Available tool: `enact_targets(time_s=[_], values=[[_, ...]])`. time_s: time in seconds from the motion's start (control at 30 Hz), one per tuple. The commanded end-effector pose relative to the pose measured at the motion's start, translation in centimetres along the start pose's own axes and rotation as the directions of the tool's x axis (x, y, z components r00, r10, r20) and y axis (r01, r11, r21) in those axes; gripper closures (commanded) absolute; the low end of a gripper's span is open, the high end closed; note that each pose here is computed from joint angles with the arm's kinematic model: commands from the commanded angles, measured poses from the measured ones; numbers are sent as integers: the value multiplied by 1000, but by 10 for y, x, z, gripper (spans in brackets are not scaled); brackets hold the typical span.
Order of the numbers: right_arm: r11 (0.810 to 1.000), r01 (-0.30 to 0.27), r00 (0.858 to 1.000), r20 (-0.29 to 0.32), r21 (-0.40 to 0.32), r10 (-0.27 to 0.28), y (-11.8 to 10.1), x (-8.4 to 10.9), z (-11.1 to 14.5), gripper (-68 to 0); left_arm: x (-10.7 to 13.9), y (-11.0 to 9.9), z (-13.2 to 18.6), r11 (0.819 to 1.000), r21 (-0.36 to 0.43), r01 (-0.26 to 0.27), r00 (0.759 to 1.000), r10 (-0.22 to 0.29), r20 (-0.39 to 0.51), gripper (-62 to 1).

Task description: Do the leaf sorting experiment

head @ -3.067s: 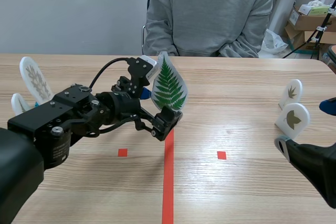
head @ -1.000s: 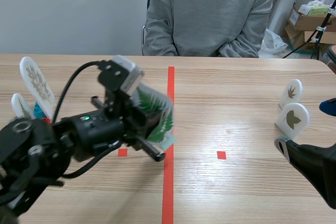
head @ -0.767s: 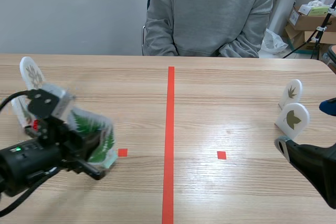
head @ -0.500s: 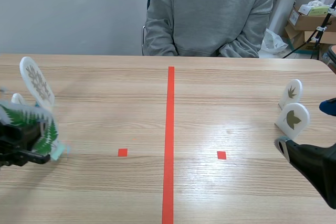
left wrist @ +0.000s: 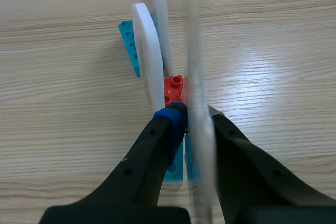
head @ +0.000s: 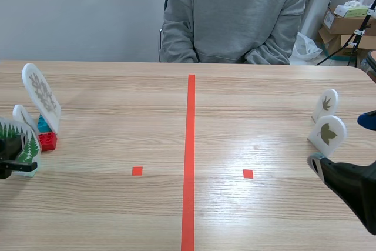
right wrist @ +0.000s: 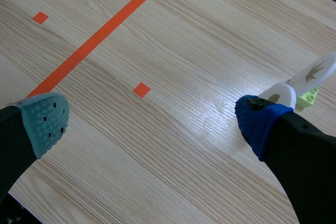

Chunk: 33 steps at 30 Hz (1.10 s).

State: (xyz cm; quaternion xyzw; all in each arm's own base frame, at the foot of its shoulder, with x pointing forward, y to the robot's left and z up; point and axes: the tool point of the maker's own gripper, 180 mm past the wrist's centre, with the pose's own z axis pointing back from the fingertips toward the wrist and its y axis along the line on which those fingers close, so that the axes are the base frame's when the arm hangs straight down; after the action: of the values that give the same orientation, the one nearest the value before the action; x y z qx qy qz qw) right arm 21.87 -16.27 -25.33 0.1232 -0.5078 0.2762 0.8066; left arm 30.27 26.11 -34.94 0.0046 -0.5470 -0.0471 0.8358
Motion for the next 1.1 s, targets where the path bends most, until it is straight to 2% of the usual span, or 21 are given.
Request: enact_targets(time_s=[0.0, 0.23, 0.4, 0.53, 0.7, 0.77, 0.9, 1.07], values=[[1000, -3, 1000, 21, 6, 3, -1, 5, -1, -679, 9, 2, -2, 1000, 3, 5, 1000, -5, 26, -29], [1000, -3, 1000, 8, 6, 3, -1, 3, -1, -679, 6, 3, -3, 1000, 5, 1, 1000, -2, 18, -46], [1000, -3, 1000, 8, 6, 3, -1, 3, -1, -679, 6, 3, -3, 1000, 5, 1, 1000, -1, 18, -240], [1000, -3, 1000, 8, 6, 3, -1, 3, -1, -679, 6, 3, -3, 1000, 5, -2, 1000, 2, 19, -300], [1000, -3, 1000, 8, 6, 3, -1, 3, -1, -679, 6, 3, -3, 1000, 5, -2, 1000, 2, 19, -502], [1000, -3, 1000, 8, 6, 3, -1, 3, -1, -679, 5, 3, -3, 1000, 5, -2, 1000, 2, 19, -542], [1000, -3, 1000, 8, 6, 3, -1, 3, -1, -679, 3, 3, -1, 1000, 5, -2, 1000, 2, 17, -580], [1000, -3, 1000, 8, 6, 3, -1, 3, -1, -679, -1, 13, 19, 999, 36, -13, 998, 11, 55, -623]])
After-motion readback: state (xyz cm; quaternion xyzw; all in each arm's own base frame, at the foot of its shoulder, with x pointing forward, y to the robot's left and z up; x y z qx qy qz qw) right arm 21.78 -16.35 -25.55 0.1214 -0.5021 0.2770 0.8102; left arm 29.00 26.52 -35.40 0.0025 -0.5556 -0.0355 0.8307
